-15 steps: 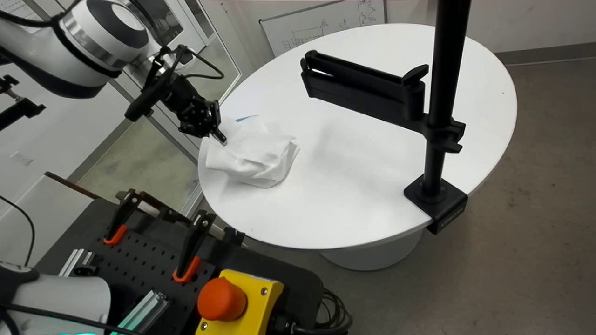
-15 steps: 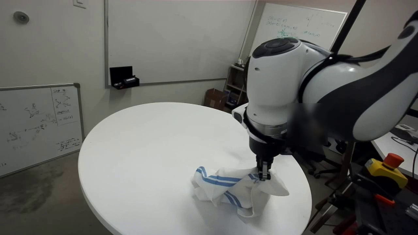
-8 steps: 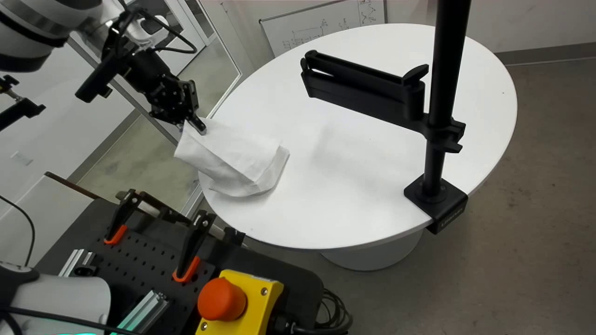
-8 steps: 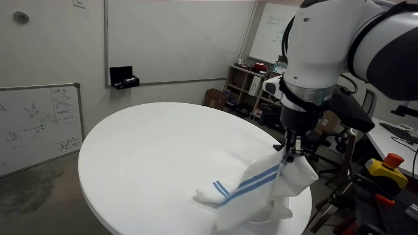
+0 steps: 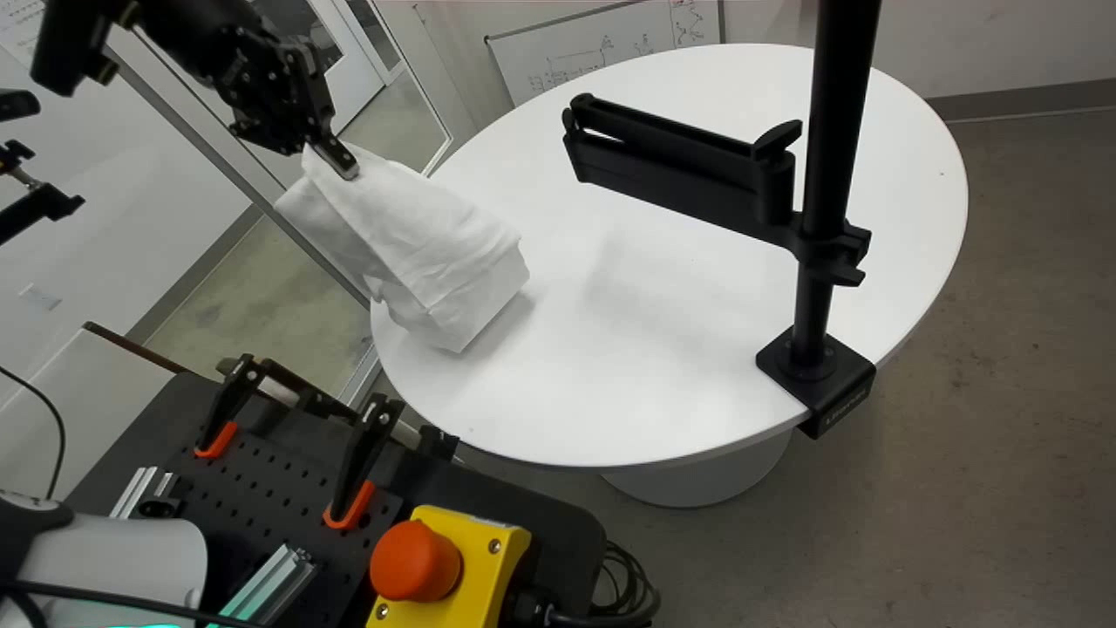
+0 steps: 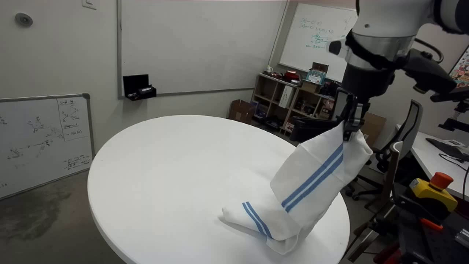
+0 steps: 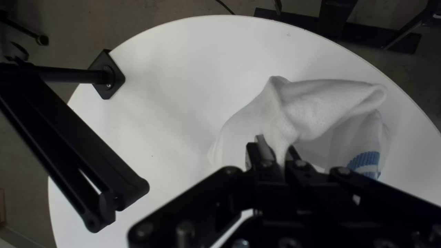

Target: Hang the white cloth on the black rod

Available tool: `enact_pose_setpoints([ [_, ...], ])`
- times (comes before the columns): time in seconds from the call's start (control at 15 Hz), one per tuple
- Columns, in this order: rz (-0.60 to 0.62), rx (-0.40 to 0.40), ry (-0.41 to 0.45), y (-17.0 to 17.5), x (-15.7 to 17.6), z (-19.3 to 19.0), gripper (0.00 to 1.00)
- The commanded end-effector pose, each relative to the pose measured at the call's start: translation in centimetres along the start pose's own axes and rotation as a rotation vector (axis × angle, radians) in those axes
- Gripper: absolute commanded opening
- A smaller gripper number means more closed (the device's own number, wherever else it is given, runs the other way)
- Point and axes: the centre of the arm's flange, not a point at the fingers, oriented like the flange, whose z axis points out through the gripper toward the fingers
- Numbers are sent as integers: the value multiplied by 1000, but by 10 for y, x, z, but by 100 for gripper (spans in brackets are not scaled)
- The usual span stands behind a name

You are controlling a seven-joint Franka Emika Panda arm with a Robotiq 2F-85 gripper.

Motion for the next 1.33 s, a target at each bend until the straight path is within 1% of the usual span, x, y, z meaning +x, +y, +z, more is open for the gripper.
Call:
enact_pose_setpoints([
  [0.0, 36, -14, 17, 22, -29, -46, 1],
  [0.13, 47, -11, 4, 34, -37, -62, 1],
  [0.33, 65, 17, -26, 58, -50, -78, 1],
  [0.6, 146, 44, -47, 91, -61, -92, 1],
  [1.13, 314, 102, -43, 147, -53, -101, 1],
  [1.27, 361, 80, -40, 161, -42, -98, 1],
])
